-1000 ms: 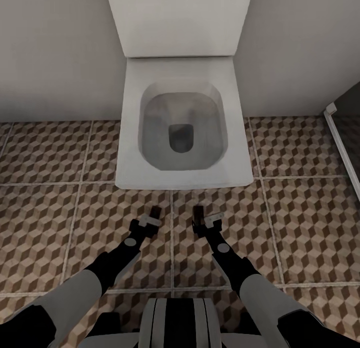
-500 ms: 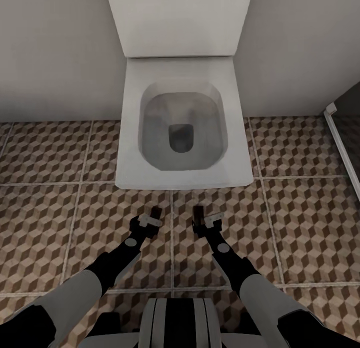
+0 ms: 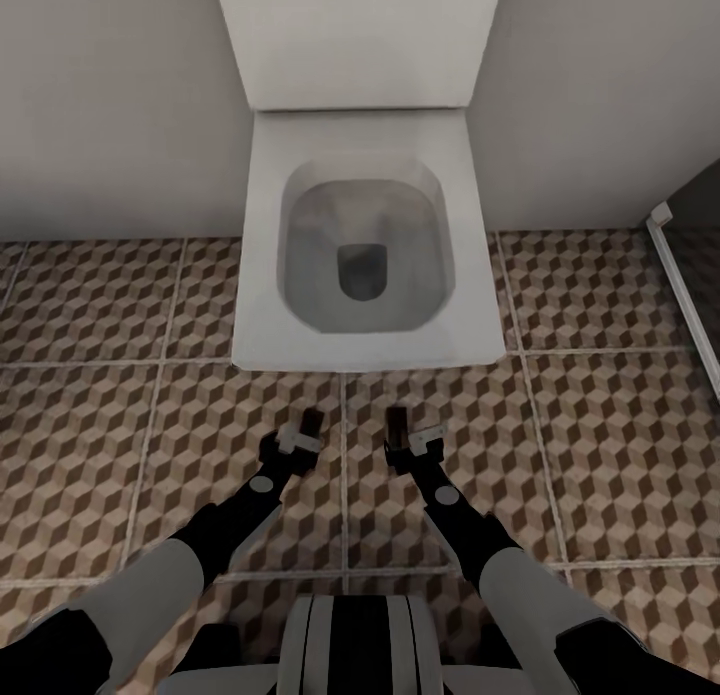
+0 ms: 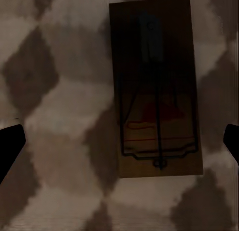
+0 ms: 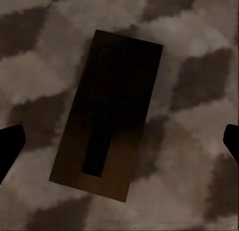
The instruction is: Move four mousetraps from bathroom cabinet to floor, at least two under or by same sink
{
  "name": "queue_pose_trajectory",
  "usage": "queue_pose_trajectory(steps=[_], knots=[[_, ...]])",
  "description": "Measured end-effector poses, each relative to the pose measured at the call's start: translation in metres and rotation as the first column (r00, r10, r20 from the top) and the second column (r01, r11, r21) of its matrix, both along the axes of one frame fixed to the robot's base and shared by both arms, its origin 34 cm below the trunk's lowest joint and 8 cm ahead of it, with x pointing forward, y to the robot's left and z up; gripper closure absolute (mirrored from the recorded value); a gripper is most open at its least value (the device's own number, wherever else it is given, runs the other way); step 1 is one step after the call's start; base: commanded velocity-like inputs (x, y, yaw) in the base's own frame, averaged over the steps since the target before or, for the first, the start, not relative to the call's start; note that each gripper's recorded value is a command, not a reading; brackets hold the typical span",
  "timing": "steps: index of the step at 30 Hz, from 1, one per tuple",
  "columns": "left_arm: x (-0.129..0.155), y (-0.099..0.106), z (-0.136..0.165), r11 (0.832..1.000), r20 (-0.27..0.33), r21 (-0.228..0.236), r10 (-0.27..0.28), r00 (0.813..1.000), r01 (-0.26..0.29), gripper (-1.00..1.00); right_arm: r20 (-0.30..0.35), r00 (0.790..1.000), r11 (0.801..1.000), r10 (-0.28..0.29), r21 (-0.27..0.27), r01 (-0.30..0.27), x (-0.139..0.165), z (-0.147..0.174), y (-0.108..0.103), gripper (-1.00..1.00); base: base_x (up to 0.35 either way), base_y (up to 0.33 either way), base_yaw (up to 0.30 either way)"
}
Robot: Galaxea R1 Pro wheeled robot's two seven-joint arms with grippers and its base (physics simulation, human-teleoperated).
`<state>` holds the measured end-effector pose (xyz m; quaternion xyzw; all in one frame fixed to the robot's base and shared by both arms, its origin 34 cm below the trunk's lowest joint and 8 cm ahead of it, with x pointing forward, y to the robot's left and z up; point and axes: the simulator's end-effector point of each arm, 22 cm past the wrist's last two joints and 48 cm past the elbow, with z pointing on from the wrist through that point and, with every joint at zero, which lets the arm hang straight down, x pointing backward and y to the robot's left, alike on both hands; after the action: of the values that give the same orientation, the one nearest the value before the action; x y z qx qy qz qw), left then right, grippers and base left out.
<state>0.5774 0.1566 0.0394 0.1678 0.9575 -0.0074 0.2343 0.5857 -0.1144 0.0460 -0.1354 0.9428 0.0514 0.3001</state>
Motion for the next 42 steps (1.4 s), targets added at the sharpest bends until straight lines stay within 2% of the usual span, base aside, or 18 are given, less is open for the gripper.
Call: queue_pose_trajectory(steps=[15, 38, 42], knots=[[0.0004, -0.0004, 0.0003, 1.000, 0.001, -0.001, -0.001, 1.000, 0.001, -1.00, 0.001, 1.000, 1.000, 0.000, 0.000, 0.000, 0.0006, 0.0002, 0.0000, -1.00, -0.292, 0.000, 0.000], [0.0006, -0.0004, 0.0006, 1.000, 0.002, -0.001, -0.001, 1.000, 0.001, -1.00, 0.000, 1.000, 1.000, 0.000, 0.000, 0.000, 0.0001, 0.0003, 0.0000, -1.00, -0.019, 0.000, 0.000], [0.0080, -0.0004, 0.0091, 1.000, 0.018, 0.000, -0.001, 1.000, 0.001, -1.00, 0.017, 1.000, 1.000, 0.000, 0.000, 0.000, 0.0079, 0.0091, 0.0000, -1.00, 0.000, 0.000, 0.000]])
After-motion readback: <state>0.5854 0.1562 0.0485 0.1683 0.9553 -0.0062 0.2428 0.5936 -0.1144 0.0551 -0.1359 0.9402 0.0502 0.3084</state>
